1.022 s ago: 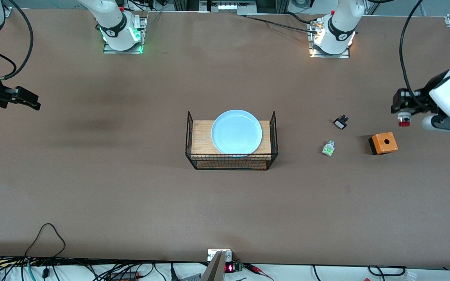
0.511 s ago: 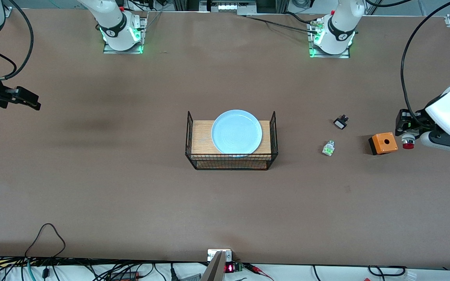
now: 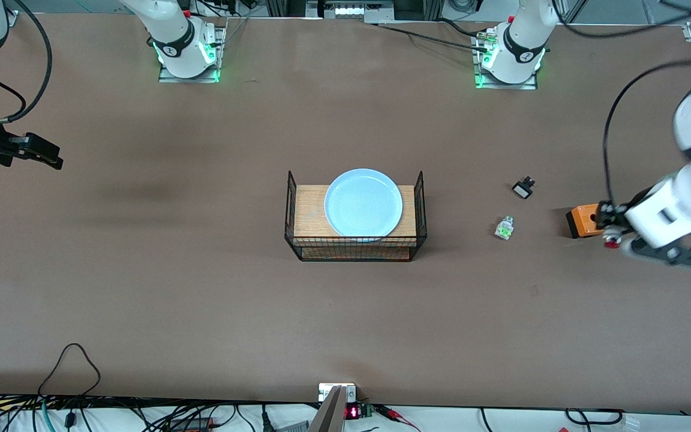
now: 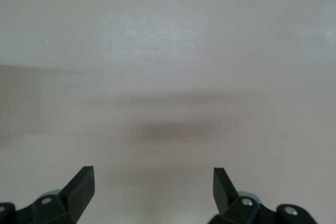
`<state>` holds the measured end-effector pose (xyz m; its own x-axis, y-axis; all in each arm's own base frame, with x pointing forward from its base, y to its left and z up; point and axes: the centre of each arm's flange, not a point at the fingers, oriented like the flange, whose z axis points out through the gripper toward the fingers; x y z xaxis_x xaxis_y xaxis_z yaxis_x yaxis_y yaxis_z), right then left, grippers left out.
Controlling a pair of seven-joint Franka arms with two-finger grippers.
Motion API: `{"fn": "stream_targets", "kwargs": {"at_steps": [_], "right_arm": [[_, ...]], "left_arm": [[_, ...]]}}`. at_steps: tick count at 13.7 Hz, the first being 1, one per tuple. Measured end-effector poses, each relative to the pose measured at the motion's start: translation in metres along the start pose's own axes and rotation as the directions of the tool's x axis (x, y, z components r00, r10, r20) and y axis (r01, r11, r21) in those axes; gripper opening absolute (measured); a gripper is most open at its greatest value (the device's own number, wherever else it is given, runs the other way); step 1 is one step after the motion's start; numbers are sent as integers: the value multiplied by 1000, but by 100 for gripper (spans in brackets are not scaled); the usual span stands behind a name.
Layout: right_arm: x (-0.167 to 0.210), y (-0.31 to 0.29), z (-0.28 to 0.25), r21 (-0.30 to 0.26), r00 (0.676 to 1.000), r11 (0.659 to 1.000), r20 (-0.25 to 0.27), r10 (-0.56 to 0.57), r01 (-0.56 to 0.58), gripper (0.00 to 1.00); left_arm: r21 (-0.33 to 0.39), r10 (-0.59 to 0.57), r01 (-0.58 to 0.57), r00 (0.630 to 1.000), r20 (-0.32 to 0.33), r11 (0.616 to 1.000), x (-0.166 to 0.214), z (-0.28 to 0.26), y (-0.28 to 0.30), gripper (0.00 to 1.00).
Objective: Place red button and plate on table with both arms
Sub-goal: 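Carry the red button past the orange box and set it down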
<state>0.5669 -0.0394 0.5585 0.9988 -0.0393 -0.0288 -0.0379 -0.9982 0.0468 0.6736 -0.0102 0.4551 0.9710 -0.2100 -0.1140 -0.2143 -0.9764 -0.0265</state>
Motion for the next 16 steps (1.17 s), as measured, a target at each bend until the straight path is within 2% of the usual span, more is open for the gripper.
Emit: {"fn": "stream_targets", "kwargs": {"at_steps": [4,6,16], "right_arm": [[0,0,1,0,1000,1000,1,0,0,100],[0,0,1,0,1000,1000,1,0,0,100],[0,-2,1,0,1000,1000,3,-4,4,100]], "left_arm": [[-24,21,-21,1000,2,999,49,124,5,41],[-31,26,-26,1000,-1,999,60,164,7,41],[-40,40,-41,999,-30,998,77,239,17,41]]}}
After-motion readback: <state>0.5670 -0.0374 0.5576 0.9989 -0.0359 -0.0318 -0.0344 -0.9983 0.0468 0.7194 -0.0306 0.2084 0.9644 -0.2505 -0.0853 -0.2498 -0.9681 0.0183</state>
